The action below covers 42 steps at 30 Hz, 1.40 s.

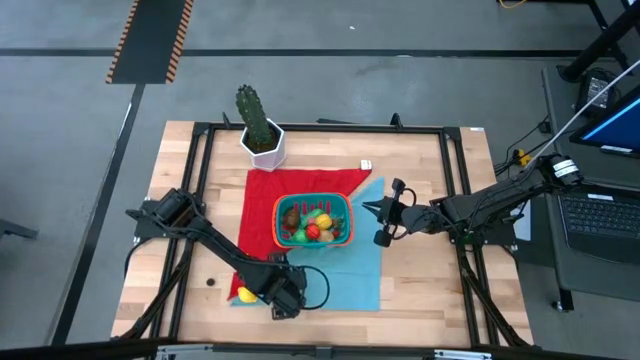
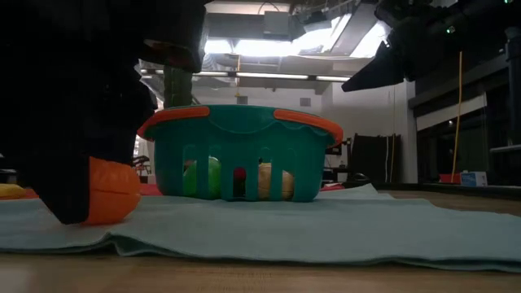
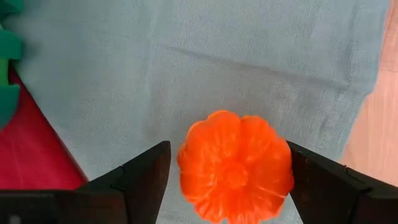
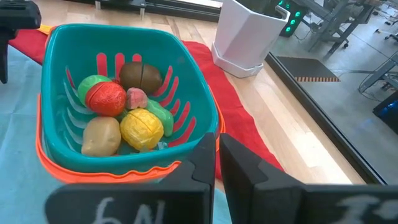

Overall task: Build produce basket
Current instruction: Put the orange pumpkin into the blue basket

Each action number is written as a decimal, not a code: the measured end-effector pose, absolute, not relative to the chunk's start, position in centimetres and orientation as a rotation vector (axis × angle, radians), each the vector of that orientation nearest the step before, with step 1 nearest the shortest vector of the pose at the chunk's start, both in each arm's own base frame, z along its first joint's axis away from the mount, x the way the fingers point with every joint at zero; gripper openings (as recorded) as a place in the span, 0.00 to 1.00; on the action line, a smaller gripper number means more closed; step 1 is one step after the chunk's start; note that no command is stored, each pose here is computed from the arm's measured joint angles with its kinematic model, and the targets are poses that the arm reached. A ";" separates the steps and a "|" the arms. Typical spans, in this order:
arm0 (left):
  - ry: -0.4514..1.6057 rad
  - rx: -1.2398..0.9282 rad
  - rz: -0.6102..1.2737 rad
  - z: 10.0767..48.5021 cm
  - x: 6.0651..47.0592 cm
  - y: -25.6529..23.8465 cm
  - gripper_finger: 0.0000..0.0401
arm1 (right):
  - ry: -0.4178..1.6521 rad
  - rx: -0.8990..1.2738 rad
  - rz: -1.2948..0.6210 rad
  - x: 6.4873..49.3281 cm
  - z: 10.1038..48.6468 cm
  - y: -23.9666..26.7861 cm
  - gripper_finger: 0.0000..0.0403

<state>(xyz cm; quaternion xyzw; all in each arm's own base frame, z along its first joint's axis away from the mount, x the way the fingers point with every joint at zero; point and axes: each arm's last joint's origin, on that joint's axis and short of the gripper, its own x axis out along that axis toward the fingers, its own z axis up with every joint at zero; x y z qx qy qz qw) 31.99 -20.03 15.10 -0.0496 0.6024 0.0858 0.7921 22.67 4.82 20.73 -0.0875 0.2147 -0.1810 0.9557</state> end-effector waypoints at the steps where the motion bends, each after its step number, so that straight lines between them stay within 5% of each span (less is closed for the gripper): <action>1: 1.296 -0.106 0.184 15.1 32.0 -20.0 0.71 | 0.436 -0.178 -0.367 22.7 20.7 4.8 0.06; 10: 1.295 -0.108 0.186 15.1 32.0 -20.0 0.71 | 0.436 -0.178 -0.367 22.7 20.7 4.8 0.06; 18: 1.290 -0.103 0.192 15.1 32.0 -20.0 0.58 | 0.436 -0.178 -0.367 22.7 20.7 4.8 0.06; 42: 1.173 -0.011 0.225 19.8 30.1 -19.5 0.58 | 0.437 -0.178 -0.367 22.7 20.7 4.8 0.06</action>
